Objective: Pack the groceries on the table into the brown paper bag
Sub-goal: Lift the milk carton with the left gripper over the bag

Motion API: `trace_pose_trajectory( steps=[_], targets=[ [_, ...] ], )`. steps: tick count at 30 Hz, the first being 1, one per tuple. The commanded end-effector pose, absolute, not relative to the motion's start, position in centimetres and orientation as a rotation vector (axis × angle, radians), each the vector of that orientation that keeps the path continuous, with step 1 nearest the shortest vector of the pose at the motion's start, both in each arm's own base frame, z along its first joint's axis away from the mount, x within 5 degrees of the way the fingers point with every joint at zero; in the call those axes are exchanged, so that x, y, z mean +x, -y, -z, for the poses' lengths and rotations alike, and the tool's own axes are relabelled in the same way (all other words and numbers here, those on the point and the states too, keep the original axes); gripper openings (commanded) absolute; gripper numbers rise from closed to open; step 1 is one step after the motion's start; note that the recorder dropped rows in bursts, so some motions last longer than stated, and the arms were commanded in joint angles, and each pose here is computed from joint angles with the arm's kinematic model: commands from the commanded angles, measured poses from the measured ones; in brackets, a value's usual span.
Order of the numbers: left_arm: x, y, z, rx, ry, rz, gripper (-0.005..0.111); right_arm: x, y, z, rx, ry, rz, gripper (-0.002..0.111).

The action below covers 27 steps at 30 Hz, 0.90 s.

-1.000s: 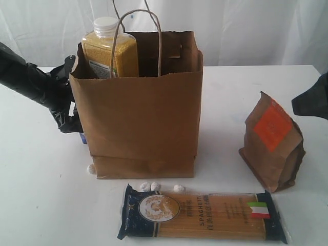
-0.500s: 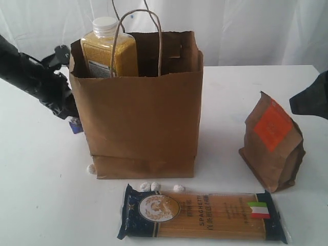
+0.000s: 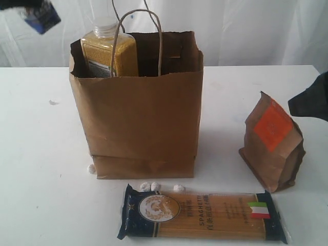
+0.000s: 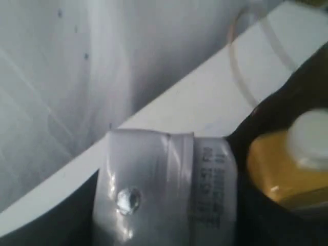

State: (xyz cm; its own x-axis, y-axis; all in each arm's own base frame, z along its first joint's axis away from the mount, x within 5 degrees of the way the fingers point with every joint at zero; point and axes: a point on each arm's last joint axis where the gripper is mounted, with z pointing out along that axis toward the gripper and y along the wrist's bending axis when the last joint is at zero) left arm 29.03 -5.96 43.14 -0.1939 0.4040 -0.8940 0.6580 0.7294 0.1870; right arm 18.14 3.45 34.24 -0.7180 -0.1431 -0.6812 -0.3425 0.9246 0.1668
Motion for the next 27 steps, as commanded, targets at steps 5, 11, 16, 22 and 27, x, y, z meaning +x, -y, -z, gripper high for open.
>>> trace_pose_trajectory(
  steps=[5,11,16,22,27],
  targets=[
    [24.5,8.0,-49.5,0.819,-1.614,0.571,0.0,17.9,-3.6,-34.3,-0.345,-2.372,-0.386,0.055],
    [25.5,11.3,-50.3,0.981,-1.556,0.598,0.0,17.9,-3.6,-34.2,-0.347,-2.378,-0.395,0.055],
    [27.1,15.1,-49.3,1.115,-1.59,0.61,0.0,17.8,-3.8,-34.2,-0.353,-2.382,-0.418,0.055],
    [28.3,18.7,-47.6,1.266,-1.613,0.567,0.0,17.8,-3.8,-34.3,-0.356,-2.378,-0.414,0.055],
    [29.8,20.6,-44.7,1.32,-1.73,0.548,0.0,17.8,-3.8,-34.3,-0.372,-2.374,-0.408,0.055]
  ],
)
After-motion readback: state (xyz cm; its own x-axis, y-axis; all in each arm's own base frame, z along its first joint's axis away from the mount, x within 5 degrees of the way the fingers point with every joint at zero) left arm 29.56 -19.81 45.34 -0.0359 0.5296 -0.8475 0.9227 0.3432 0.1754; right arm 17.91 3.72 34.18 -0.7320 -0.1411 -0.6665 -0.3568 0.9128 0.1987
